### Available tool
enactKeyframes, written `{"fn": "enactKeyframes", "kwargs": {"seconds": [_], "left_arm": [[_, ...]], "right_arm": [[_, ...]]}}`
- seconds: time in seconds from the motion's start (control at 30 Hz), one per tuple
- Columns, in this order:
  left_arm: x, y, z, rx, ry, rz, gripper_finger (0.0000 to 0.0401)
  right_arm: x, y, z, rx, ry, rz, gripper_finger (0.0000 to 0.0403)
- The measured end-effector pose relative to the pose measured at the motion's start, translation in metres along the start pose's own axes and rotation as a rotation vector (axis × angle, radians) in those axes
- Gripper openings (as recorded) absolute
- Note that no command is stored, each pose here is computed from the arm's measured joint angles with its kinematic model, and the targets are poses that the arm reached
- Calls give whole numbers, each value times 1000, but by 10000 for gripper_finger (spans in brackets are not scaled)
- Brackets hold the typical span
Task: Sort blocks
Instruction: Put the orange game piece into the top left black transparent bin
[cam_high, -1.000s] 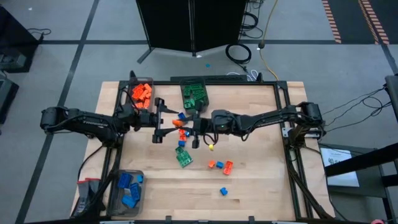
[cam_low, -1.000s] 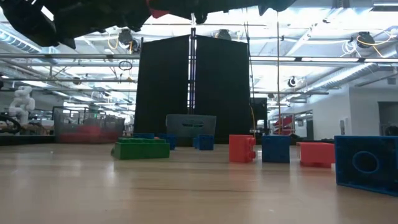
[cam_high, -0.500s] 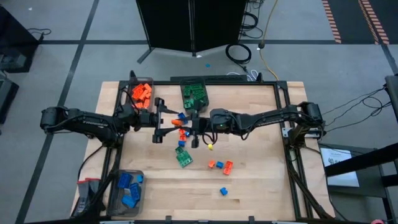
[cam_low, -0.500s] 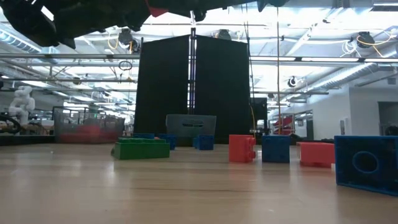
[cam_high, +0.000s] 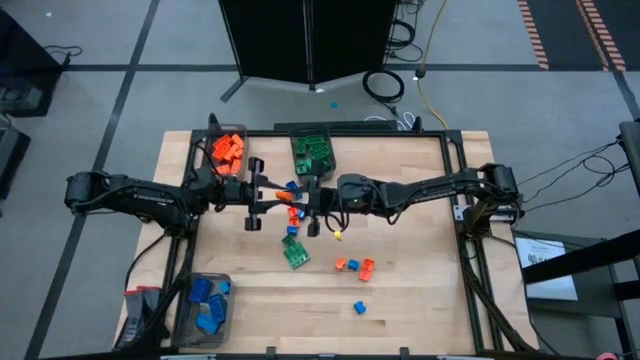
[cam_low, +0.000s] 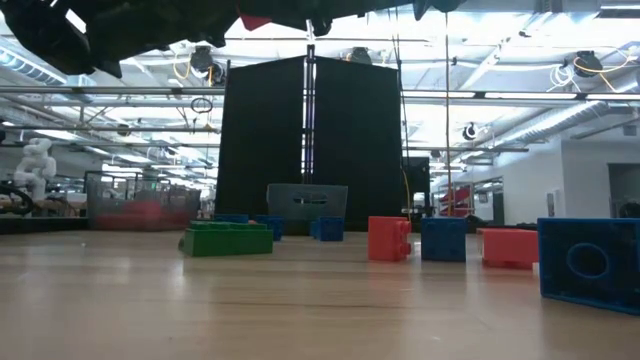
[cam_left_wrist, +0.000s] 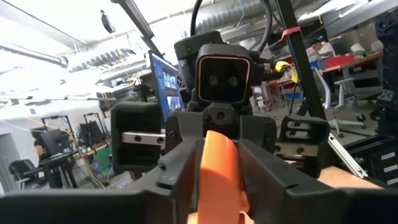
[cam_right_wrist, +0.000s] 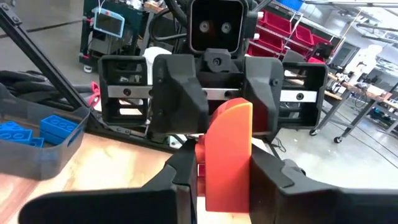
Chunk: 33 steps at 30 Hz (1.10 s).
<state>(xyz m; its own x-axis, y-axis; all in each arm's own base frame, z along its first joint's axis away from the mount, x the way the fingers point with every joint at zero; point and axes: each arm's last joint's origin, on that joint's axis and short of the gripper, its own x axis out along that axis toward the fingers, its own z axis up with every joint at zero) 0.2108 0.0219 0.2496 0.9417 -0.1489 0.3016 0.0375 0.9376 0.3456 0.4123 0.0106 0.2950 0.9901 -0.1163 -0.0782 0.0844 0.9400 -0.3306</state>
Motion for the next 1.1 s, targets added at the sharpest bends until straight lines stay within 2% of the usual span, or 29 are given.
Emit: {"fn": "enactKeyframes", "kwargs": {"seconds": [0.23,0.33,0.43,0.5,0.63,0.67,0.8,0.9,1.1], "left_arm": [[0,0,1,-2,-14,-17,56],[0,0,1,-5,-14,-18,52],[0,0,1,-5,-8,1,52],[0,2,-1,-3,18,59,50],[-2,6,-10,36,163,262,50],[-3,8,-13,52,220,351,50],[-14,21,-22,100,451,821,50],[-27,31,-29,139,567,1095,50],[-54,53,-47,107,694,1387,50]], "right_arm": [[0,1,0,-1,5,12,71],[0,0,-1,-1,6,13,71],[0,0,-1,6,10,2,105],[0,-1,-2,6,38,-22,139],[-2,-4,-14,-35,194,-173,190],[-2,-4,-17,-44,232,-200,198],[-5,0,-26,-50,336,-211,211],[-6,1,-28,-34,361,-212,208],[-7,9,-27,-33,370,-188,198]]}}
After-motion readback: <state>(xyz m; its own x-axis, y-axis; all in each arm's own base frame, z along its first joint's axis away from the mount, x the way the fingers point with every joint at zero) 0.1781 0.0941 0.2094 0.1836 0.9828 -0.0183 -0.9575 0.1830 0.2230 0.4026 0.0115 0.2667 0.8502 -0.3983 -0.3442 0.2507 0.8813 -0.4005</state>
